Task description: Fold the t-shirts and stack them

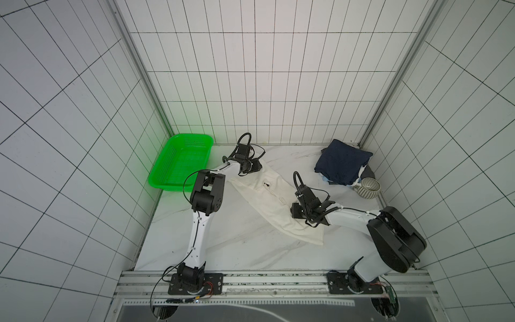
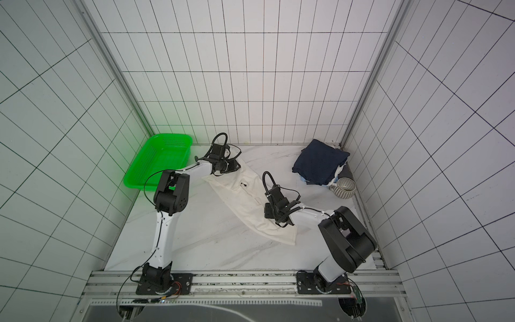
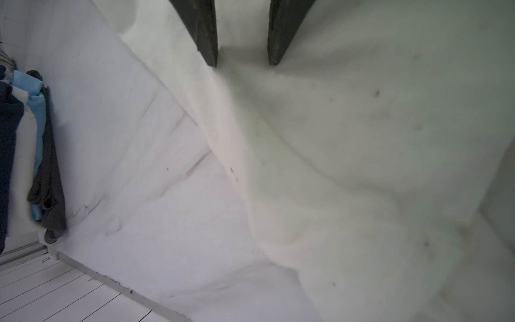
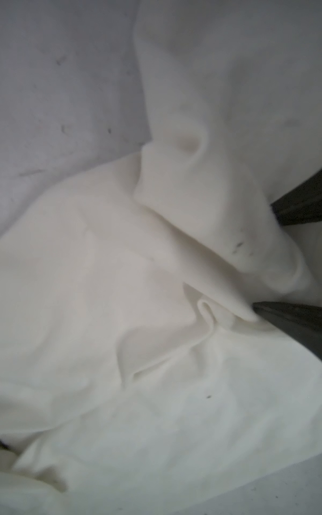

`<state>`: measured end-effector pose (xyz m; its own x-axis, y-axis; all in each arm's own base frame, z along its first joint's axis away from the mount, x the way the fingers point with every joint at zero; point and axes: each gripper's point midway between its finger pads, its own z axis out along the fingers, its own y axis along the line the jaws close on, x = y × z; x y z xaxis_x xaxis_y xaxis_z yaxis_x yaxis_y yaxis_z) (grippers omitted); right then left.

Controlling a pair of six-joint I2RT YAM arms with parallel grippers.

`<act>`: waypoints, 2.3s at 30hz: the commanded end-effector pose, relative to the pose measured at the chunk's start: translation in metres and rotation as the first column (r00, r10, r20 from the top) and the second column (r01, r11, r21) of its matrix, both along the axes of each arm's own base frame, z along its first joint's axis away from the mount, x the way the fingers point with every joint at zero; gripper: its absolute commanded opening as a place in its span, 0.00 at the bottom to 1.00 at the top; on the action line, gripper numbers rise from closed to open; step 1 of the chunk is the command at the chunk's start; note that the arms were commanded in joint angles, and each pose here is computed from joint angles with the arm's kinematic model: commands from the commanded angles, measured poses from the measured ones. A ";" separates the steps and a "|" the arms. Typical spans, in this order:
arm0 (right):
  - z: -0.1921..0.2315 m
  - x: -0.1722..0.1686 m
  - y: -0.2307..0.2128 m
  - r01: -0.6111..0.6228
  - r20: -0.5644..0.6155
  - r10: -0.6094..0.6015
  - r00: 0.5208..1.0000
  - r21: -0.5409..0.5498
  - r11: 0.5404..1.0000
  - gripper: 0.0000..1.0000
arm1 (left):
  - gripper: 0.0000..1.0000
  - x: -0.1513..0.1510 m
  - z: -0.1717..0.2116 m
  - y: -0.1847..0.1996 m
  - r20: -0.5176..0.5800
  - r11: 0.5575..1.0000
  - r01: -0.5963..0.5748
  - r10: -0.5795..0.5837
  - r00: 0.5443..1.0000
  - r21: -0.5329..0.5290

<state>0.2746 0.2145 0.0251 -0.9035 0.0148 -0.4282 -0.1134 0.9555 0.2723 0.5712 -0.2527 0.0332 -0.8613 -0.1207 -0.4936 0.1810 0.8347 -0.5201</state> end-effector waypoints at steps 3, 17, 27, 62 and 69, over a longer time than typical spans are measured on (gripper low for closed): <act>0.021 -0.053 -0.020 0.029 -0.135 -0.033 0.990 -0.035 0.999 0.54 | 0.37 0.029 0.012 -0.038 0.060 0.990 0.067 -0.060 0.996 -0.122; -0.013 -0.064 -0.021 -0.052 -0.132 0.031 0.991 -0.157 0.986 0.49 | 0.49 -0.003 0.053 -0.012 0.145 0.995 0.029 -0.015 0.989 -0.097; -0.040 -0.138 0.030 -0.124 -0.265 0.092 0.960 -0.106 0.987 0.45 | 0.43 -0.002 -0.026 -0.064 -0.021 0.978 0.094 -0.100 0.995 -0.185; 0.001 -0.201 0.034 -0.216 -0.201 0.265 0.943 0.237 0.947 0.70 | 0.91 -0.397 0.056 0.089 -0.005 0.995 -0.070 0.070 0.997 0.067; -0.011 -0.194 0.023 -0.212 -0.207 0.223 0.953 0.073 0.975 0.52 | 0.70 -0.426 0.019 0.116 -0.087 0.972 -0.156 0.173 0.981 0.175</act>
